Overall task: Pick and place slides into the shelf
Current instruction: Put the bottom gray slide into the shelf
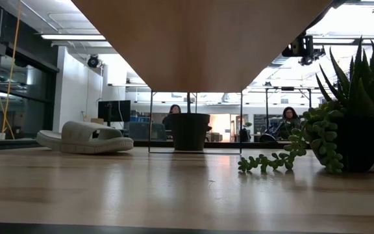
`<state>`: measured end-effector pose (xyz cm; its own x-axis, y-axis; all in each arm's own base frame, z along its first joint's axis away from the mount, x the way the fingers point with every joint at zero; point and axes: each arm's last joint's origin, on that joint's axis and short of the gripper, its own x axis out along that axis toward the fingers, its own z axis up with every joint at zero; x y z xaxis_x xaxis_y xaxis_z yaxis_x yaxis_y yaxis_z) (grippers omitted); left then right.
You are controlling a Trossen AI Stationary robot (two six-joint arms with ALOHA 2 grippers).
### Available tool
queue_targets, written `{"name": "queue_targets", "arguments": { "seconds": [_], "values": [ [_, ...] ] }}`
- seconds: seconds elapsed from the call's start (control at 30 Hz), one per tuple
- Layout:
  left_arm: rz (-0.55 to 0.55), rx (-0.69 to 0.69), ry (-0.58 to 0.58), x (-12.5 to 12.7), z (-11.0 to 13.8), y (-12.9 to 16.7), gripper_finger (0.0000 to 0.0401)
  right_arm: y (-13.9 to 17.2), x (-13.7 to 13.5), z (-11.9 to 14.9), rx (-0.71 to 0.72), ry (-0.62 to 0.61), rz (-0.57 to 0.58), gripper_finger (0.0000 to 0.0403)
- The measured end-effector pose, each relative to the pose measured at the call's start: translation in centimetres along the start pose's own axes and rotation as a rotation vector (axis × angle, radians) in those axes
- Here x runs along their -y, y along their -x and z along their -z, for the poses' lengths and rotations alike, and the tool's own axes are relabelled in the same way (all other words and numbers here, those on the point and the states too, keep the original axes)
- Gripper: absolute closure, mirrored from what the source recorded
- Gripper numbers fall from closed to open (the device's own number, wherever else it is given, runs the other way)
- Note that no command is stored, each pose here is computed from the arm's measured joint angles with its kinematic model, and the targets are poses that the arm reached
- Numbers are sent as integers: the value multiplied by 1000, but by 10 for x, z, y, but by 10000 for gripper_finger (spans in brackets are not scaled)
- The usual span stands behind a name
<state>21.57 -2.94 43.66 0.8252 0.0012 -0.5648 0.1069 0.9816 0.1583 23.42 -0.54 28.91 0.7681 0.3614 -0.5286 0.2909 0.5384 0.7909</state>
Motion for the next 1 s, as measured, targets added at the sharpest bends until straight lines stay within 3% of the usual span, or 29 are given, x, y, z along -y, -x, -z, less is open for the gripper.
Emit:
{"name": "queue_targets", "arguments": {
  "seconds": [1.0],
  "values": [
    [4, -21, -4, 0, 2, 0, 345, -5, 8, 3, -91, -62, 32, 391]
  ]
}}
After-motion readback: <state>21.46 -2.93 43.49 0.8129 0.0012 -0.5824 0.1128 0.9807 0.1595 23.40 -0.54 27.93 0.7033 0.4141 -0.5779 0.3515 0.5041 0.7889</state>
